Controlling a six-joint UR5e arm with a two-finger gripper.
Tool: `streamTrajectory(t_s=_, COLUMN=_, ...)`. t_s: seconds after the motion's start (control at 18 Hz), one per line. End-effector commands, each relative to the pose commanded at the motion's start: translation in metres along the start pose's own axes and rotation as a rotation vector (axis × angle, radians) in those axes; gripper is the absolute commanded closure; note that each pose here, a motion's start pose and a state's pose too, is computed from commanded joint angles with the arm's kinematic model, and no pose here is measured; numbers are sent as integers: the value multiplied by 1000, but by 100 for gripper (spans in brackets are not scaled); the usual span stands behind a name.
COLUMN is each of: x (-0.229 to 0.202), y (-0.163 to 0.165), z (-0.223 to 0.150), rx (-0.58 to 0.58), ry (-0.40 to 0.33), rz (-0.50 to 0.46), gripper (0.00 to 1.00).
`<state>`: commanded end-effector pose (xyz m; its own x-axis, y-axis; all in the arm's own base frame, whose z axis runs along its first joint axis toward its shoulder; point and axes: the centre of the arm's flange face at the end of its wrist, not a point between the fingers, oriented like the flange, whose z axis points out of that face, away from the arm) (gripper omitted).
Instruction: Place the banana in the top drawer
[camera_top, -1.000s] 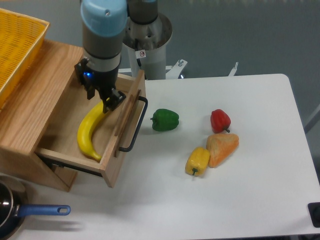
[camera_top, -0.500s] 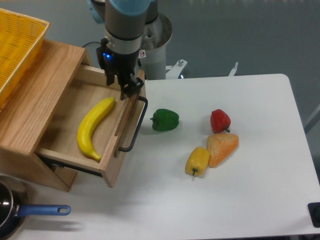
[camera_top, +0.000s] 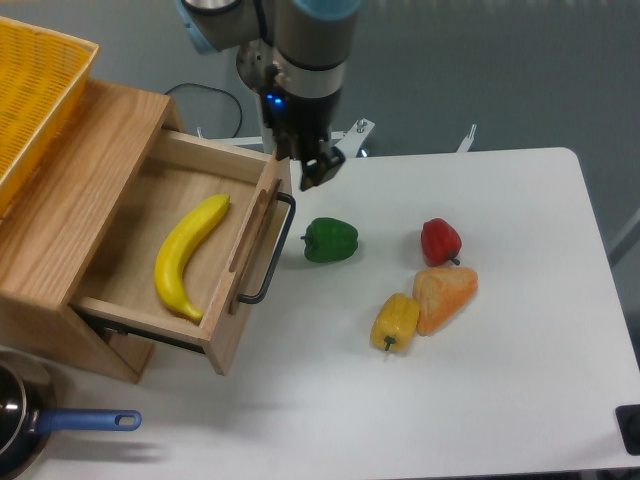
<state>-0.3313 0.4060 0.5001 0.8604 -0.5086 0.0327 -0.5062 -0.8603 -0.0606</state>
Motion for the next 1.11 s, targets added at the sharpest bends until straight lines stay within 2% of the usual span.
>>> streamTrajectory(t_s=0.11, x=-2, y=8, z=5, rx=-62, ry=5, rz=18, gripper=32)
streamTrajectory(t_s=0.44, x=-25, y=12, z=24, rx=-87, ry=-5, rz=6, gripper=27)
streamTrajectory(t_s=0.5, x=-32, y=12, z=30, rx=-87, ry=-10, rz=8, gripper=22)
streamTrajectory(t_s=0.56, x=-38, y=12, z=35, rx=-87, ry=-15, rz=3, gripper=12)
streamTrajectory(t_s=0.61, x=-43, y=12, z=40, rx=-85, ry=-16, rz=0, gripper=7)
streamTrajectory(t_s=0.78, x=-57, y=18, z=51, rx=-83, ry=-23, rz=-20, gripper=6)
streamTrajectory(t_s=0.83, x=-63, y=22, z=55, rx=-82, ry=-27, rz=-24, gripper=0)
streamTrajectory(t_s=1.11, x=-79, y=26, z=63, rx=-83, ry=-67, rz=-16, gripper=0)
